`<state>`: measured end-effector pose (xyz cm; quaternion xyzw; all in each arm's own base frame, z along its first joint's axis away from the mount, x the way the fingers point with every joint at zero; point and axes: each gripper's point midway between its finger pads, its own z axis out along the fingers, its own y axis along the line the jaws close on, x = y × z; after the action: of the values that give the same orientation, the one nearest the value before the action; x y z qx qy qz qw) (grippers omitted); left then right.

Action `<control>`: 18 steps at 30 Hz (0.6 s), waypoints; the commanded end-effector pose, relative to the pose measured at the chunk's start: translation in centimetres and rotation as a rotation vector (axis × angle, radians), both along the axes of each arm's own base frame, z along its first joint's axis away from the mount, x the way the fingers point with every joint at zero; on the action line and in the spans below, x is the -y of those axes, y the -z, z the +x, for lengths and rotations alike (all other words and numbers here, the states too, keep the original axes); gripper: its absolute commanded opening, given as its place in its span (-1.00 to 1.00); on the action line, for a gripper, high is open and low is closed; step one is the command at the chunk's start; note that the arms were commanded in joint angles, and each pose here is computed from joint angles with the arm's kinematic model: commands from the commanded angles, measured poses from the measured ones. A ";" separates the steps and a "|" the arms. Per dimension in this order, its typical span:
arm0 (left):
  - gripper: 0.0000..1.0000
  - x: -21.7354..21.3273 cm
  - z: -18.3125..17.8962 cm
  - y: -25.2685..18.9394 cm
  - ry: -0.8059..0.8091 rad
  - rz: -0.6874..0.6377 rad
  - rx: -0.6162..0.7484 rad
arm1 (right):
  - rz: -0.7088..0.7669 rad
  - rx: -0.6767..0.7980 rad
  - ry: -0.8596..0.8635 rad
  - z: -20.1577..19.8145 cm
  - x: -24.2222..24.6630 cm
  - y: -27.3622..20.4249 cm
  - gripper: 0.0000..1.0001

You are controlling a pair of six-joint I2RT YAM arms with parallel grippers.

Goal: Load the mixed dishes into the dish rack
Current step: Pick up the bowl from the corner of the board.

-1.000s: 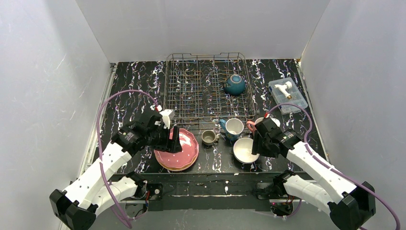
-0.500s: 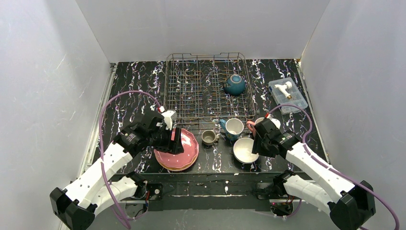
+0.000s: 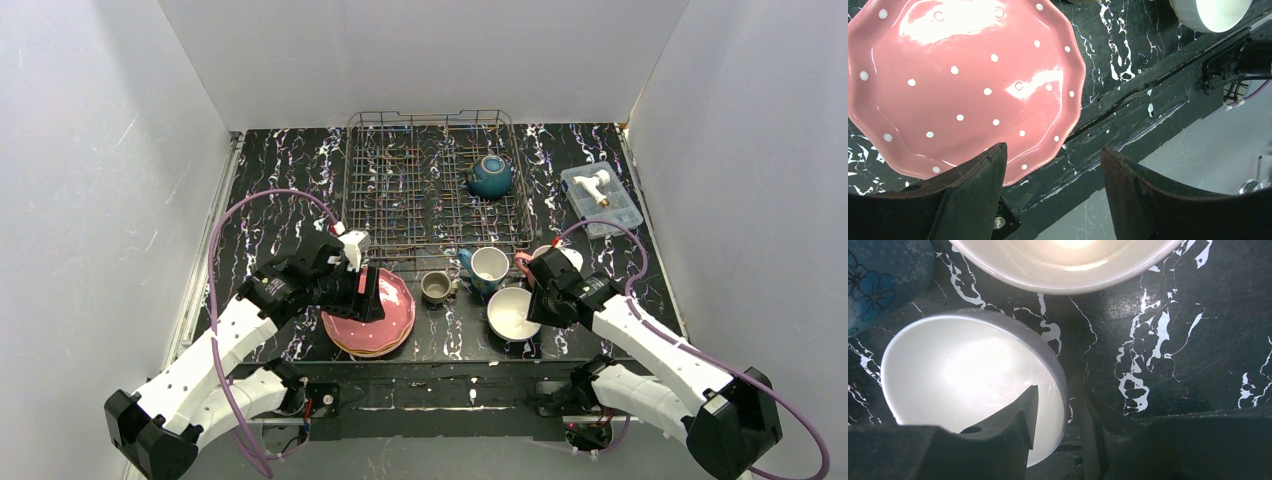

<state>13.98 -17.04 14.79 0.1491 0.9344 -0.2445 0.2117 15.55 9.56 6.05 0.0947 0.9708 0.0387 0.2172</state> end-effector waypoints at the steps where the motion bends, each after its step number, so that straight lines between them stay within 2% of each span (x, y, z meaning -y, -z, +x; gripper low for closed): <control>1: 0.34 0.0 -0.4 0.4 0.006 0.006 -0.014 | 0.016 0.019 0.022 0.6 -0.3 0.1 -0.18; 9: 0.33 -0.1 -0.4 0.5 0.005 0.009 -0.015 | 0.031 0.012 0.017 0.5 -0.6 0.6 -0.35; 15: 0.33 -0.1 -0.3 0.5 0.004 0.010 -0.014 | 0.045 0.003 0.012 0.3 -0.9 1.0 -0.59; 18: 0.33 -0.1 -0.4 0.5 0.004 0.010 -0.015 | 0.053 -0.001 0.006 0.2 -1.1 1.1 -0.82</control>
<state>13.97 -17.07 14.77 0.1495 0.9346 -0.2443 0.2111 15.39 9.91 5.00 0.0946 0.9721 0.0462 0.2097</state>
